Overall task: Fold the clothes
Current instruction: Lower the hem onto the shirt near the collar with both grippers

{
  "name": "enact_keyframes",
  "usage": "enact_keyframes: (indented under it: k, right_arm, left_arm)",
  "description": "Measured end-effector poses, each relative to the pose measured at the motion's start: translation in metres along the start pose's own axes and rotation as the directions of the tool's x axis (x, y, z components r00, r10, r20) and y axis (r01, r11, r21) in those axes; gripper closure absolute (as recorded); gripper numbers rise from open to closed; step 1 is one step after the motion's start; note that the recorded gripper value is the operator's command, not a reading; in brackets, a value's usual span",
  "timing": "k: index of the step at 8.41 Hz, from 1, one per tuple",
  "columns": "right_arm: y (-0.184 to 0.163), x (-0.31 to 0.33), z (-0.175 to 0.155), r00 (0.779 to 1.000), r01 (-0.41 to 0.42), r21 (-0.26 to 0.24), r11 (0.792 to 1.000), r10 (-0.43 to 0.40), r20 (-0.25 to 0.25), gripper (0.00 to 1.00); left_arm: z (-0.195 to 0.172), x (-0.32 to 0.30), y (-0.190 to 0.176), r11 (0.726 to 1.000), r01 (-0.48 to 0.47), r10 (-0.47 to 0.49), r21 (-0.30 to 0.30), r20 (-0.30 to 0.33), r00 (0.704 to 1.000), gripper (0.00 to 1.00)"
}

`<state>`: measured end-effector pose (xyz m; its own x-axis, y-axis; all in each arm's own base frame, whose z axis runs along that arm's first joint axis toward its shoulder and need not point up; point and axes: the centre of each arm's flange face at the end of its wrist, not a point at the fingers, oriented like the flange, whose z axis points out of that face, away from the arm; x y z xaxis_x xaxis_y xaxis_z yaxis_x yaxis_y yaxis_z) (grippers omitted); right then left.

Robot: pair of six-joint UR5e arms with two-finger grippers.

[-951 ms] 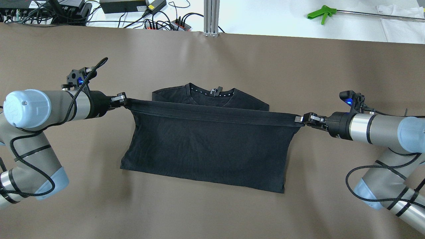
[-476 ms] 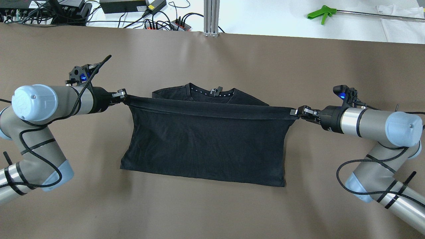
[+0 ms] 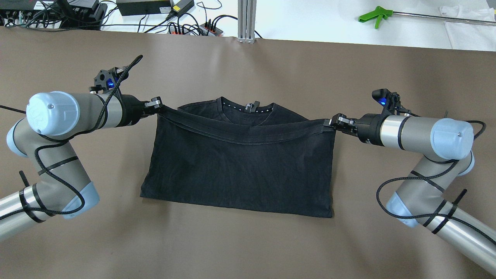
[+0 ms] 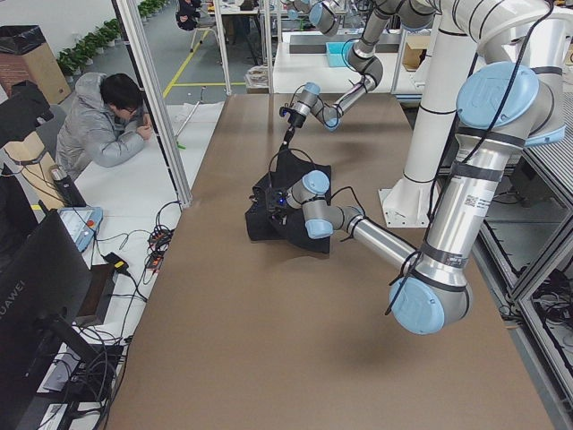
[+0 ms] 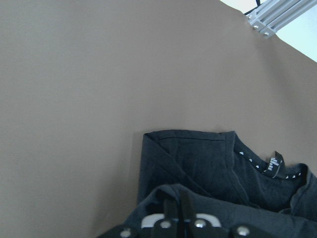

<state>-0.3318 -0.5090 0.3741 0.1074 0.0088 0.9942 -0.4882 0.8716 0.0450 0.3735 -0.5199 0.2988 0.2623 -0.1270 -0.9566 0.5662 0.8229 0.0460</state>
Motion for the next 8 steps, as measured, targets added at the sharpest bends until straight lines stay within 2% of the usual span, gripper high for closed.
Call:
enact_keyframes:
  k: [4,8]
  right_arm:
    - [-0.002,-0.006,0.008,1.0,0.001,-0.002,1.0,-0.001,-0.019,1.0]
    - [-0.011,0.003,0.009,0.999,0.0,0.022,1.0,0.002,-0.049,1.0]
  left_arm:
    - [0.009,-0.002,0.0,1.0,0.001,-0.001,-0.002,0.013,1.0,1.0]
    - [0.01,-0.007,-0.006,1.0,0.002,-0.002,0.006,0.023,1.0,1.0]
